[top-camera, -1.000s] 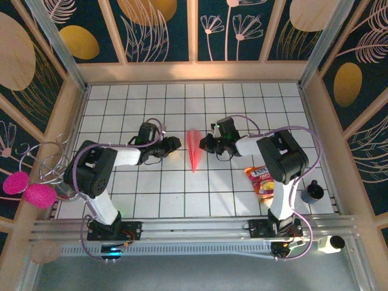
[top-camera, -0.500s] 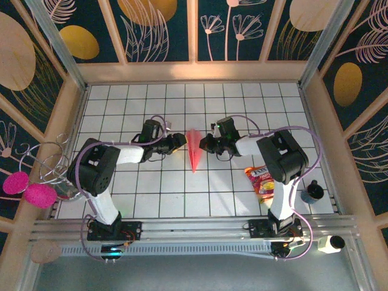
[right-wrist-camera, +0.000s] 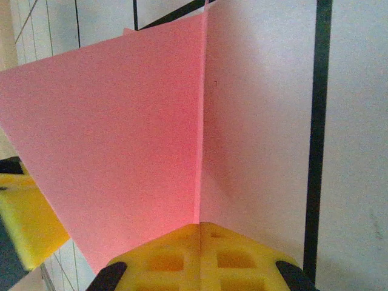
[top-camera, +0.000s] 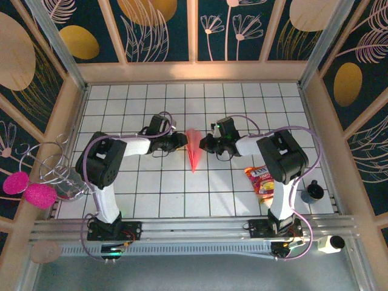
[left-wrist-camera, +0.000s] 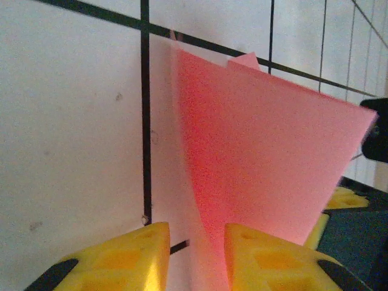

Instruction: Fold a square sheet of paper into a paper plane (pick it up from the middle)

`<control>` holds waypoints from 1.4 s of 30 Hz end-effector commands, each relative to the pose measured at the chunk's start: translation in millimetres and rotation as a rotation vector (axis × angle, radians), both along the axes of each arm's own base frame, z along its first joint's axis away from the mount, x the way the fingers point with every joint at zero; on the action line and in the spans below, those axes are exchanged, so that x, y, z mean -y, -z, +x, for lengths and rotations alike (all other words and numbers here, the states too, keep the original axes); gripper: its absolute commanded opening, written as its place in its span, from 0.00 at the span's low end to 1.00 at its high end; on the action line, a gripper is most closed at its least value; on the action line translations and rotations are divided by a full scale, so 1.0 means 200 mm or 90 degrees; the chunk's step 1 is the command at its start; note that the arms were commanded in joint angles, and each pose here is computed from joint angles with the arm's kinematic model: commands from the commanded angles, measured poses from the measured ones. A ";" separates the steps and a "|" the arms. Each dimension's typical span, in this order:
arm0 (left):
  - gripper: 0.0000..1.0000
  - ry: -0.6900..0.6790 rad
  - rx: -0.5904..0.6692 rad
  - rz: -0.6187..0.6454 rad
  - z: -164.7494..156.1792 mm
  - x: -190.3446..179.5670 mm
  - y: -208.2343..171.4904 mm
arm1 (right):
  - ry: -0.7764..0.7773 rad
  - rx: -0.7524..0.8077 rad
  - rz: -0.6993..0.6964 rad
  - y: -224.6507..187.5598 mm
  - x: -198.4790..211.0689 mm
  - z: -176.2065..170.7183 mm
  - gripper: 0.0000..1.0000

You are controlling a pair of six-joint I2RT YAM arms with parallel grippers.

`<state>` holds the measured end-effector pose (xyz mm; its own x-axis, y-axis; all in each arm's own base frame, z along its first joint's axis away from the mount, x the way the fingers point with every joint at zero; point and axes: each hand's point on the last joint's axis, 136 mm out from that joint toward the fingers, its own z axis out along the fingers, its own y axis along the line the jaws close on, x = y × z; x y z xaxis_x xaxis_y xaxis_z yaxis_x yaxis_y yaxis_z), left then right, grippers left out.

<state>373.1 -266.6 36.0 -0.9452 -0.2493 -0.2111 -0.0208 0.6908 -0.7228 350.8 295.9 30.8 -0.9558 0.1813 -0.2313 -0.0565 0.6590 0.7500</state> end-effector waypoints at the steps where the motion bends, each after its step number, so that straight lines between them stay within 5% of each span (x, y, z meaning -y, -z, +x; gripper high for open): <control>1: 0.24 0.006 -0.014 0.044 -0.01 -0.03 0.05 | 0.011 -0.005 -0.013 0.03 0.02 0.00 0.01; 13: 0.00 -0.023 0.028 0.025 0.06 -0.02 -0.07 | 0.029 0.021 -0.007 -0.06 0.04 0.04 0.00; 29: 0.00 -0.084 0.008 0.000 -0.04 -0.11 -0.03 | 0.032 -0.012 -0.020 0.03 0.06 0.02 0.01; 42: 0.00 -0.072 0.000 -0.005 -0.05 -0.10 -0.02 | 0.041 0.097 -0.143 -0.23 0.12 0.06 0.48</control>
<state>364.0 -246.6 42.4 -0.9076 -0.3534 -0.2265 -0.0882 0.6881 -0.7203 360.9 274.4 56.4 -0.9228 0.2080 -0.3243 -0.0586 0.7562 0.6517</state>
